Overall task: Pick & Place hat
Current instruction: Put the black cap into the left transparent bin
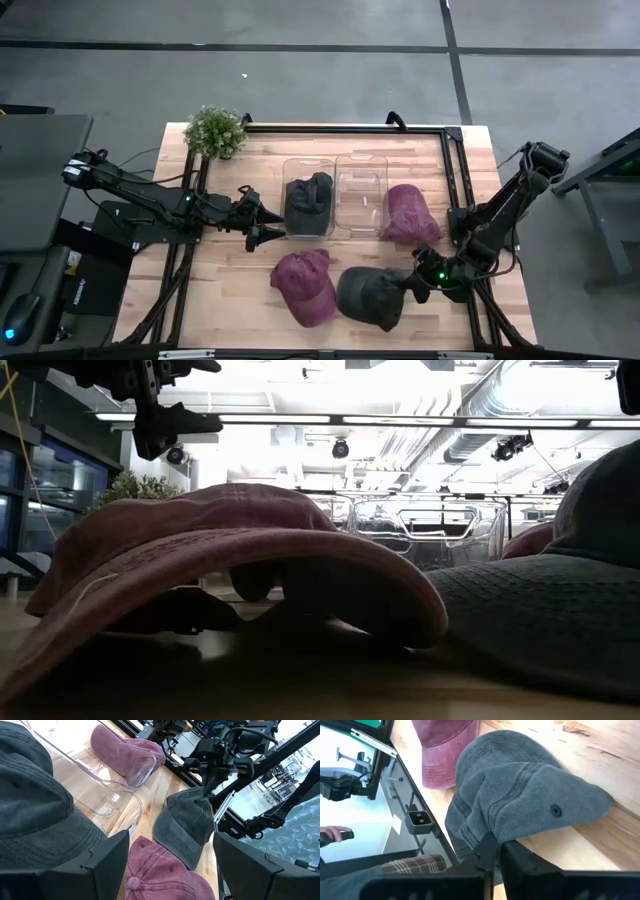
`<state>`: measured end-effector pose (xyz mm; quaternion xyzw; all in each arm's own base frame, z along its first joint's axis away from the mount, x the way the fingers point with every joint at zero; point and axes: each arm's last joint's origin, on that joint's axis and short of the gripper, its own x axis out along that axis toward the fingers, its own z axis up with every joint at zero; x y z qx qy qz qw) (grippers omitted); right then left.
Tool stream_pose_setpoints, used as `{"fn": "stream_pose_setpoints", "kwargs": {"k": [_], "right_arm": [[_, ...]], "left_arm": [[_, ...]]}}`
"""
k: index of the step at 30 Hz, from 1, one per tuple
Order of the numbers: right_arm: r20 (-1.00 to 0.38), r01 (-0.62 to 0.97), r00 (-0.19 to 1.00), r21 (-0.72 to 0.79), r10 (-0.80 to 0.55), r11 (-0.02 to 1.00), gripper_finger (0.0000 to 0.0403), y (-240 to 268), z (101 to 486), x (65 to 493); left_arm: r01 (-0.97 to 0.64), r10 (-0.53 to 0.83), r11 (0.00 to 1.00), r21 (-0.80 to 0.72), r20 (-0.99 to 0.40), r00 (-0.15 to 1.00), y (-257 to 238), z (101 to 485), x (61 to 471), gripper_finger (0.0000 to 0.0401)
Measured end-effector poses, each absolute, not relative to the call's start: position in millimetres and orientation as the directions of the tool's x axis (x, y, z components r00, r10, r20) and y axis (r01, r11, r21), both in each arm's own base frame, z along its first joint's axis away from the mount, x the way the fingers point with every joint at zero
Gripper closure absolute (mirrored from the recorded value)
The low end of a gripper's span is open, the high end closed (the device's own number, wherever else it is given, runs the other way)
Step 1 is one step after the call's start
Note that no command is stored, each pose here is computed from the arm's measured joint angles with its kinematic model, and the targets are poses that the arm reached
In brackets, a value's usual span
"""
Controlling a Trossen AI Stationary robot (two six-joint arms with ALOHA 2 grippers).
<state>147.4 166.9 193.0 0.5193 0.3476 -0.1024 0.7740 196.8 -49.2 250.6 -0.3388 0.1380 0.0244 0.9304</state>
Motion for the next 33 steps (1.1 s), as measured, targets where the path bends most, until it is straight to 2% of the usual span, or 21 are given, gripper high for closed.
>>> {"fn": "stream_pose_setpoints", "kwargs": {"k": [12, 29, 33], "right_arm": [[-0.622, 0.489, 0.745, 0.756, 0.242, 0.435, 0.0401, 169, 197, 148], [-0.46, 0.31, 0.822, 0.856, 0.335, 0.414, 0.0403, 152, 238, 135], [-0.411, 0.241, 0.84, 0.867, 0.354, 0.436, 0.0403, 151, 255, 134]], "left_arm": [[-0.139, -0.048, 0.769, -0.624, -0.273, 0.961, -49, 251, 197, 0.0121], [-0.139, -0.048, 0.769, -0.624, -0.273, 0.961, -49, 251, 197, 0.0121], [-0.139, -0.048, 0.769, -0.624, -0.273, 0.961, -49, 251, 197, 0.0121]]}}
